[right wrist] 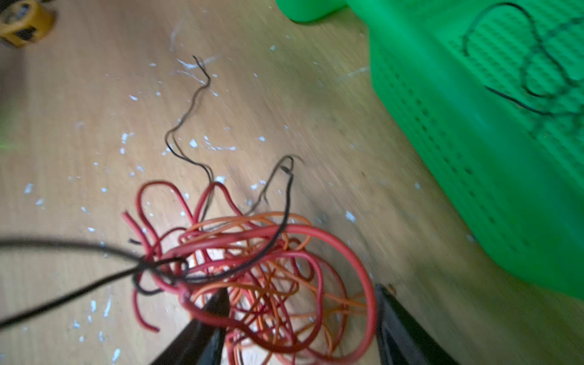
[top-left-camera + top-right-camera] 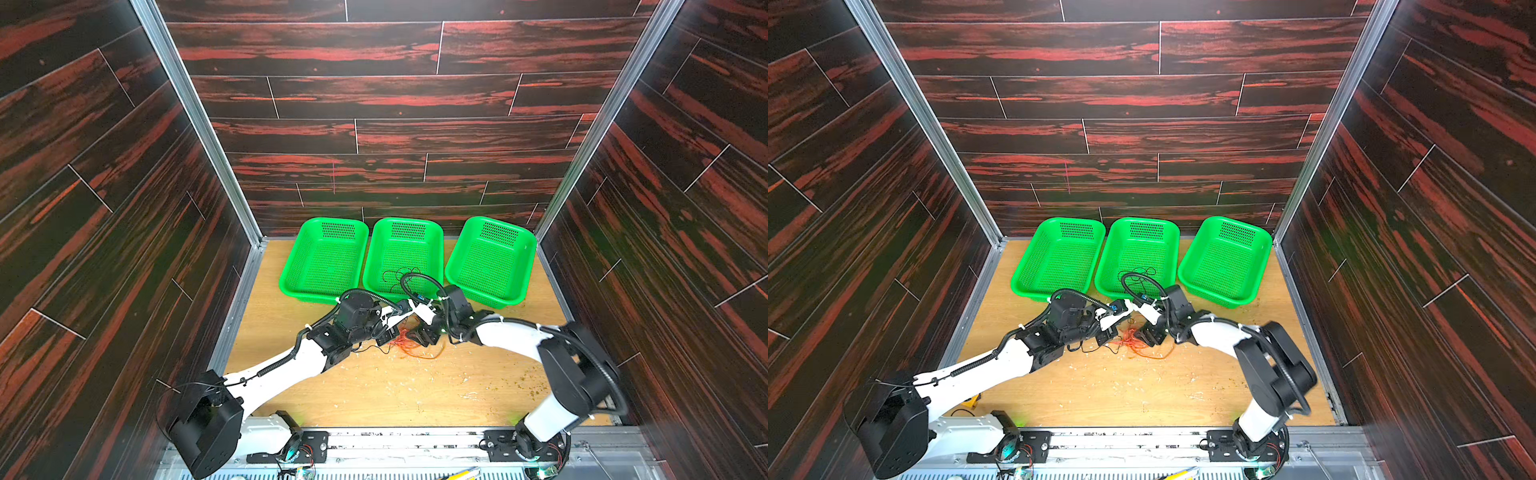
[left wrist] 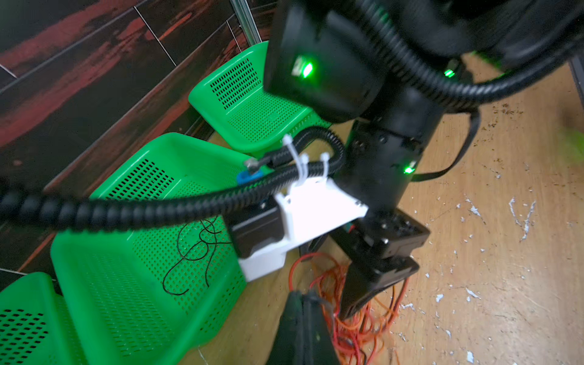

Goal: Untangle the cables

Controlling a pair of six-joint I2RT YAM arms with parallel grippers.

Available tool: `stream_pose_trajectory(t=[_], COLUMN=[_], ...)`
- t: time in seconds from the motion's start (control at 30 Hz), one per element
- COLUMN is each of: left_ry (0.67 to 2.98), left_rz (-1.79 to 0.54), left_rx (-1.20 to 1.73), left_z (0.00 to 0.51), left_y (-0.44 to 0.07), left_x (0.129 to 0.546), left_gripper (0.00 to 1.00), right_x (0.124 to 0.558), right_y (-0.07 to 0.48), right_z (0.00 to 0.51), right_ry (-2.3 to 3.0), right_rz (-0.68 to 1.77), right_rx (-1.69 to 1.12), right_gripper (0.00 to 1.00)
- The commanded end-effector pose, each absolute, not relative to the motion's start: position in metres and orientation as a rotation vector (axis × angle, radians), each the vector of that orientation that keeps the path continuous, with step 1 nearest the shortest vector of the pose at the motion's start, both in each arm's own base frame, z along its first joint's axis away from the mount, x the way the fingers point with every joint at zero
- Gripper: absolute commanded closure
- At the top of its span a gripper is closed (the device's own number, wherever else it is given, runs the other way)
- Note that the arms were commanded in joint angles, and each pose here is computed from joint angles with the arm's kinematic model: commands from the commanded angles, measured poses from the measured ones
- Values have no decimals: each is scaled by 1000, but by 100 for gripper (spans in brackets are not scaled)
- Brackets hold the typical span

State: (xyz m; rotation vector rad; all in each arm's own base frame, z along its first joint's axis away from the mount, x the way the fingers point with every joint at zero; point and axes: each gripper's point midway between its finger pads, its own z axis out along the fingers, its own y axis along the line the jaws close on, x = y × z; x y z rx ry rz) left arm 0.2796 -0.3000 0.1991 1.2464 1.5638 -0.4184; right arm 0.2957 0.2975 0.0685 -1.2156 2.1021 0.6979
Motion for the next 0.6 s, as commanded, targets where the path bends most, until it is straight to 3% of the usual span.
stream_pose_trajectory(t=[0.0, 0.2, 0.43, 0.57], left_ry=[1474, 1468, 1452, 1455], left_rz=[-371, -350, -296, -239], left_rx=[1212, 1183, 1113, 1080], left_z=[236, 244, 262, 272], left_y=[-300, -296, -284, -275], left_x=[284, 285, 288, 291], left_gripper=[100, 100, 100, 100], right_x=[284, 278, 280, 289], right_y=[305, 313, 311, 294], right_z=[53, 48, 70, 72], right_ry=[2144, 2154, 2116, 2184], right_rz=[812, 934, 939, 804], right_rx=[-1257, -1196, -1133, -1083], right_gripper=[37, 58, 98, 100])
